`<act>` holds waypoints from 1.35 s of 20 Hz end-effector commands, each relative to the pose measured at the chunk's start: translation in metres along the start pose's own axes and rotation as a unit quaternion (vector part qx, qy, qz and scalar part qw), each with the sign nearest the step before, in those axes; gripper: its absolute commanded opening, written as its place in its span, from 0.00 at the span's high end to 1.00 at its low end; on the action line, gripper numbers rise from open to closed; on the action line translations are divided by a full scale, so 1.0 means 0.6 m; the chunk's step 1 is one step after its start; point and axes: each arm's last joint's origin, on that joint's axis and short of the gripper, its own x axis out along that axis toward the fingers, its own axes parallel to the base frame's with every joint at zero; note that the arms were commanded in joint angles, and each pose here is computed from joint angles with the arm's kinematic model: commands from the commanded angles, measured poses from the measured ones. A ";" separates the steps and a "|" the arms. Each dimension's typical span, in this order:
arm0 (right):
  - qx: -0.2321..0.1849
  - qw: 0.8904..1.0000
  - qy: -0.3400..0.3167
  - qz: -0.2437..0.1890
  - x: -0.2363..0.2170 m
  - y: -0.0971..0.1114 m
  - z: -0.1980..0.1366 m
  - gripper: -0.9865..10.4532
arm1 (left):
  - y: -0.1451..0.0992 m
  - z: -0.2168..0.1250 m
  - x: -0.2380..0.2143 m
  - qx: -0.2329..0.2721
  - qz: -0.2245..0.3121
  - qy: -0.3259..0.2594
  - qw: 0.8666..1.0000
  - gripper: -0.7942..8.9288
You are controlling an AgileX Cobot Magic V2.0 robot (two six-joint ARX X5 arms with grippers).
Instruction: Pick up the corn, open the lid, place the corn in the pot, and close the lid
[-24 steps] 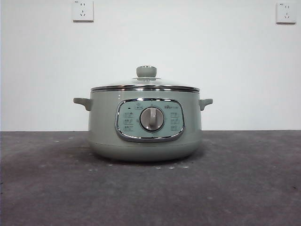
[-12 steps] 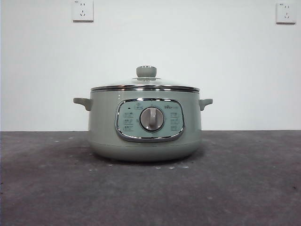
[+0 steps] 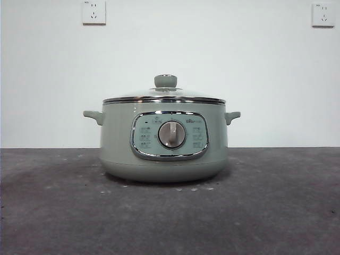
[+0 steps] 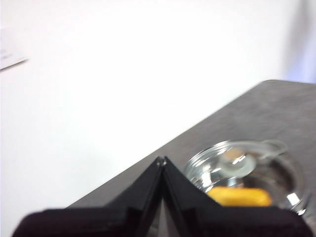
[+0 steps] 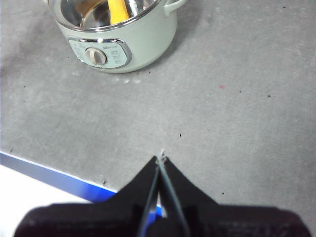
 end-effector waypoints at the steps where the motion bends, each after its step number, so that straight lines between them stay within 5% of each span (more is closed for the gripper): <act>1: 0.001 1.000 0.015 -0.006 0.004 -0.001 -0.004 0.91 | -0.023 -0.100 -0.007 -0.013 0.027 0.018 0.999 0.92; 7: 0.001 1.000 0.015 -0.006 0.004 -0.001 -0.004 0.91 | -0.088 -0.296 -0.025 -0.090 0.075 0.028 0.993 0.92; 11: 0.001 1.000 0.015 -0.006 0.004 -0.001 -0.004 0.91 | -0.116 -0.378 -0.026 -0.127 0.084 0.050 0.987 0.92; 17: 0.001 1.000 0.015 -0.006 0.004 -0.001 -0.005 0.91 | -0.127 -0.425 -0.028 -0.171 0.135 0.072 0.973 0.92; 27: 0.001 1.000 0.015 -0.006 0.004 -0.001 -0.005 0.91 | -0.128 -0.427 -0.025 -0.179 0.117 0.080 0.974 0.92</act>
